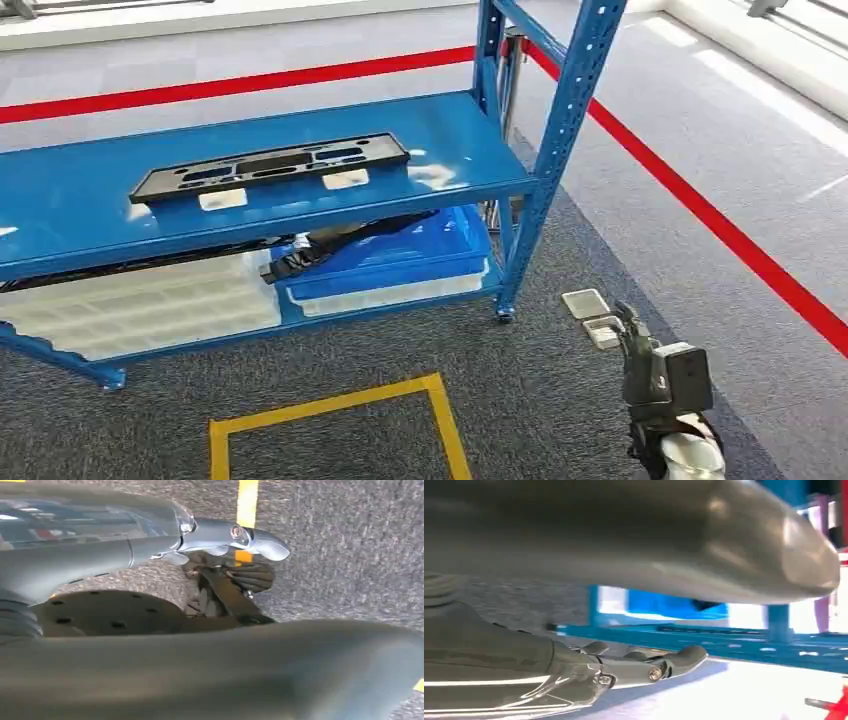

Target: Take the parts from the cabinet and place them on the table.

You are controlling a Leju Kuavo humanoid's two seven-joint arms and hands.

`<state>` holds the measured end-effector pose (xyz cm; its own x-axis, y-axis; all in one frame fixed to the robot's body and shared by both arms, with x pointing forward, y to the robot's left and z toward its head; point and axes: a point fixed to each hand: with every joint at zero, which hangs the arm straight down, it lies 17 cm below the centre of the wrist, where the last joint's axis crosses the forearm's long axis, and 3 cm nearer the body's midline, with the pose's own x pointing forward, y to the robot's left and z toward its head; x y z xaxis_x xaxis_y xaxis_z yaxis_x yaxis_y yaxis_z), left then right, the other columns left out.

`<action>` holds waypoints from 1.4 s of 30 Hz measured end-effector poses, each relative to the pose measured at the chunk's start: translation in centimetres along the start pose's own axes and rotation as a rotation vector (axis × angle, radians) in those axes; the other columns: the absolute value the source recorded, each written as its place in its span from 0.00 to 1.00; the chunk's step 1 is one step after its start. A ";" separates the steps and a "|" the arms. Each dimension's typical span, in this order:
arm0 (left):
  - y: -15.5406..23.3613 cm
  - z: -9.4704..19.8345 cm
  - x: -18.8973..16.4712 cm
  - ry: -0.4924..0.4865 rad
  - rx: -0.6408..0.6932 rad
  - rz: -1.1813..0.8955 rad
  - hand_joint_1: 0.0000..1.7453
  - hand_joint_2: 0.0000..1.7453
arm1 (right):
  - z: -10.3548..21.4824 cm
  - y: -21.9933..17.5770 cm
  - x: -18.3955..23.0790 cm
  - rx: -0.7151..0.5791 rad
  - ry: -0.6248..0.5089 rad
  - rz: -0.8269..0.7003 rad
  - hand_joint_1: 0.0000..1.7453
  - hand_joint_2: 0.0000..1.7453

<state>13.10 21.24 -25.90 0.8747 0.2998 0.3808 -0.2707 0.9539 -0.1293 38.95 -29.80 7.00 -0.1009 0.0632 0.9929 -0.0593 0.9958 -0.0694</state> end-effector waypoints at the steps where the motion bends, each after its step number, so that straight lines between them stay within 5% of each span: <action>1: 0.0 0.0 0.1 -0.001 0.000 0.004 0.00 0.00 | -0.4 0.3 1.3 0.012 -0.031 0.003 0.00 0.00; 15: -1.1 0.1 0.0 0.005 -0.022 0.043 0.00 0.00 | -1.9 5.6 13.2 0.214 -0.318 0.094 0.00 0.00; 42: -2.0 0.1 0.0 0.016 -0.041 0.096 0.00 0.00 | -1.8 8.6 14.4 0.321 -0.363 0.217 0.00 0.00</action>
<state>13.62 19.36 -25.52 0.8521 0.3894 0.3498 -0.3374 0.9195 -0.2017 38.75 -20.20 20.88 -0.4782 0.1822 0.8591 -0.2945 0.8883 -0.3523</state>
